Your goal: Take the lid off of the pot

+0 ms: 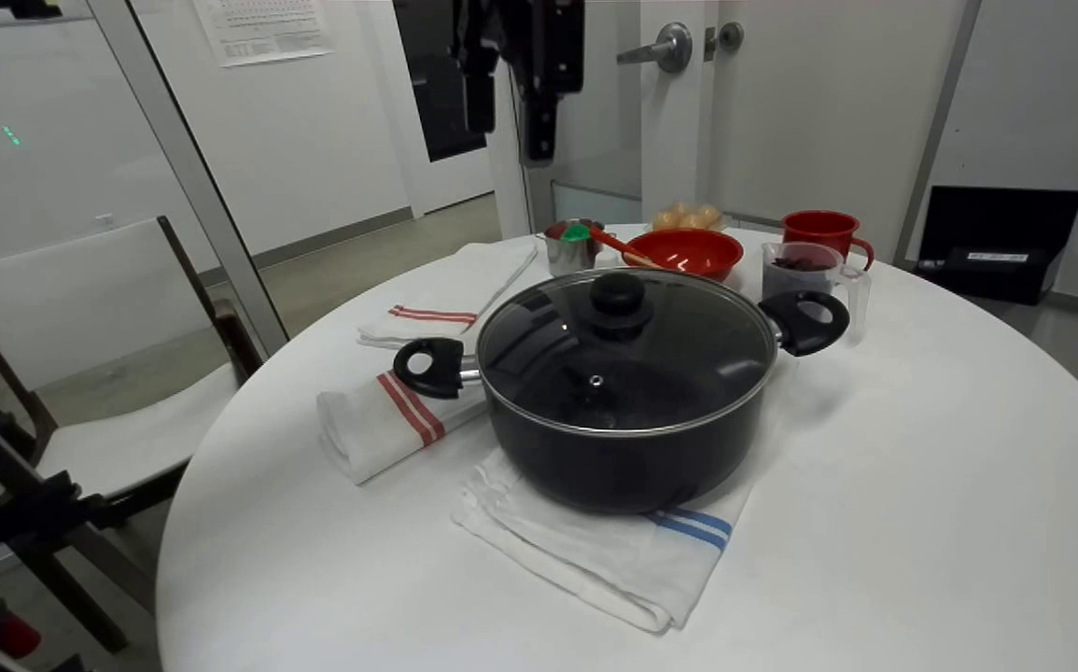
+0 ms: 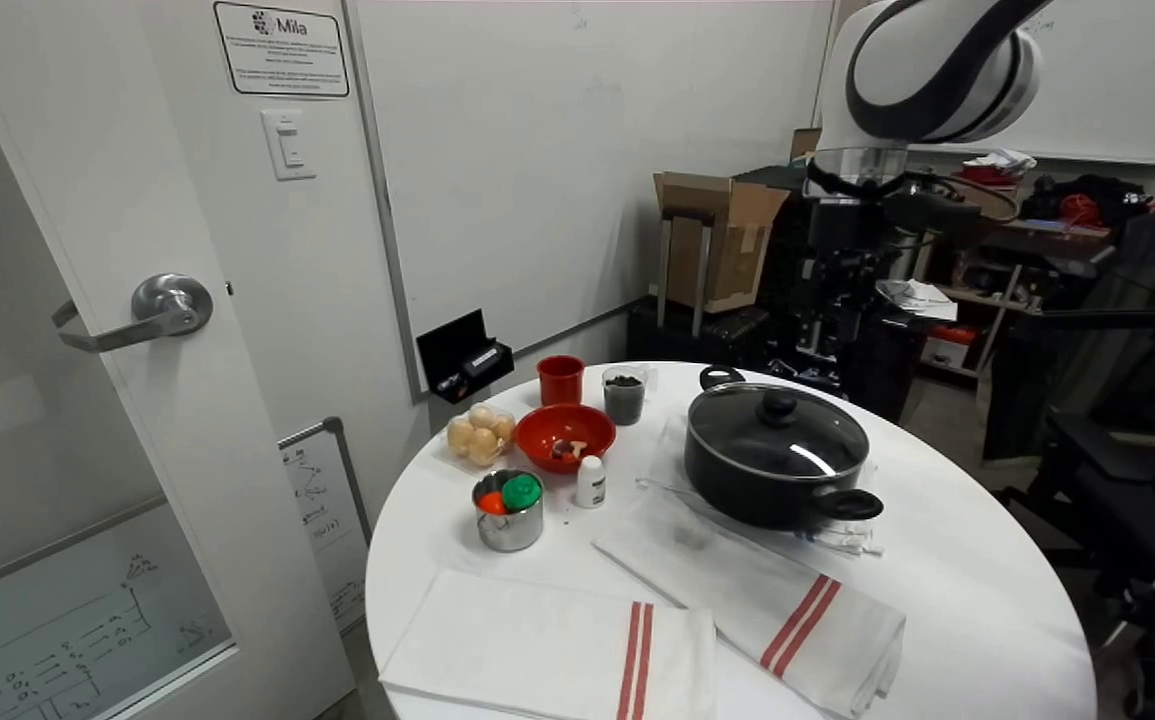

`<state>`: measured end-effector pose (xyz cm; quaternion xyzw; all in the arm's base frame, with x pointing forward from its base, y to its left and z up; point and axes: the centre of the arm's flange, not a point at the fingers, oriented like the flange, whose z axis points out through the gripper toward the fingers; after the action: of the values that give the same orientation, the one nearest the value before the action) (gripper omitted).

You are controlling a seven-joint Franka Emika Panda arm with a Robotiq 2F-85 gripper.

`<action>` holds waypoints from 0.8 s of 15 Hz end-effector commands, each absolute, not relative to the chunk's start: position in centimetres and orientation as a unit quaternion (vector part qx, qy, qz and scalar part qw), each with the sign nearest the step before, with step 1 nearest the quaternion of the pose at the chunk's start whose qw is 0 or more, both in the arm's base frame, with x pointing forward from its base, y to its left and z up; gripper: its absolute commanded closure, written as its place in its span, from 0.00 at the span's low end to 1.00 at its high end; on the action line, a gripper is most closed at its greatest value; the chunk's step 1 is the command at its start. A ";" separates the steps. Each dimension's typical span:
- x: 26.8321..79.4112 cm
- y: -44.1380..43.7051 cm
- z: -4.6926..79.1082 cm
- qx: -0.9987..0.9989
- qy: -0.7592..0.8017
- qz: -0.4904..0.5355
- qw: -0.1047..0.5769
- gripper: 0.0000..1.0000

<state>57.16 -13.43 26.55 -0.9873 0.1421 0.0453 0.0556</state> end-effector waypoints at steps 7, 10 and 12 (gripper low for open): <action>62.7 -16.9 20.3 -0.969 0.235 0.072 0.037 0.00; 63.7 -17.2 18.5 -0.963 0.256 0.079 0.026 0.00; 64.1 -17.3 17.6 -0.959 0.269 0.082 0.017 0.00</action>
<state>61.97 -16.79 18.73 -0.9655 0.2484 0.0717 0.0326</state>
